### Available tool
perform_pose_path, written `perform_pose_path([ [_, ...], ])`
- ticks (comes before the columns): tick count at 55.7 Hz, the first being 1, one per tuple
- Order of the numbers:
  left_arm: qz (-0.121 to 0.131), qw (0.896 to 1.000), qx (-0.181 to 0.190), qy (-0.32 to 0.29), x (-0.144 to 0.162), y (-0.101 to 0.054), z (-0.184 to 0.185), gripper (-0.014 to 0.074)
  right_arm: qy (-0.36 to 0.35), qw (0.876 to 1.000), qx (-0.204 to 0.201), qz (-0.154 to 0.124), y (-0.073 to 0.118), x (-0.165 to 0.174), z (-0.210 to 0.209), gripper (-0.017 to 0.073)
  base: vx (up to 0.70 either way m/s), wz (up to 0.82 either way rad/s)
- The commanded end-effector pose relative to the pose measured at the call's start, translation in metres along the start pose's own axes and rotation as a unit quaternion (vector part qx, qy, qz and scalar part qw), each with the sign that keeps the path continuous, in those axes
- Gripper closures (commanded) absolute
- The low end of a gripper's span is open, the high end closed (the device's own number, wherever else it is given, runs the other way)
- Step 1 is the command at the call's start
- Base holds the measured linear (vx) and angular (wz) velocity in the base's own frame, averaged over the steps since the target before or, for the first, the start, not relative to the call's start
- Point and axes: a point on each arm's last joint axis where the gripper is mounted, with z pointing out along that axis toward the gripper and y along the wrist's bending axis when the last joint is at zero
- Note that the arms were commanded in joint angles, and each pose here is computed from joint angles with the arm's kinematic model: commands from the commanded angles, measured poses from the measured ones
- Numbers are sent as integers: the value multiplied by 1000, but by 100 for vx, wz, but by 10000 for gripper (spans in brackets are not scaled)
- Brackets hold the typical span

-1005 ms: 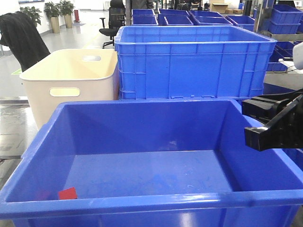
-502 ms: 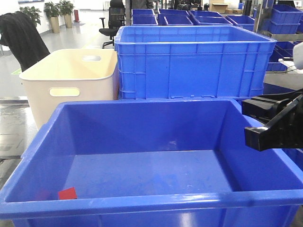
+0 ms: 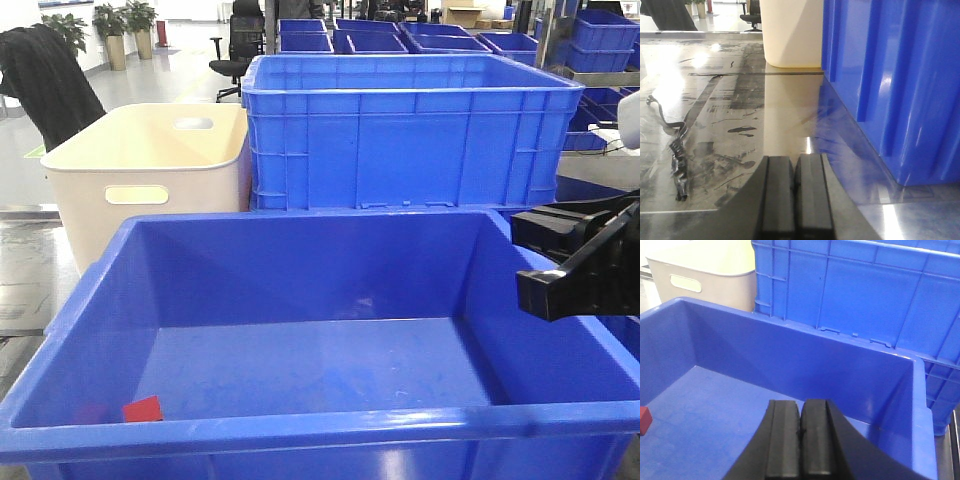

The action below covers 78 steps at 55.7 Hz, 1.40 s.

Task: Pick red and yellow blocks into blue bin

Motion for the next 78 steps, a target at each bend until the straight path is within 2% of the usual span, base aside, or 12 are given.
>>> perform_pose_path([
  [1,-7,1000,4,-30,2,-1,1,600,-64,998,11,-6,-3,-18,-12,572,0,0],
  [78,-7,1000,4,-30,2,-1,1,600,-68,998,9,-6,-2,-19,-14,572,0,0],
])
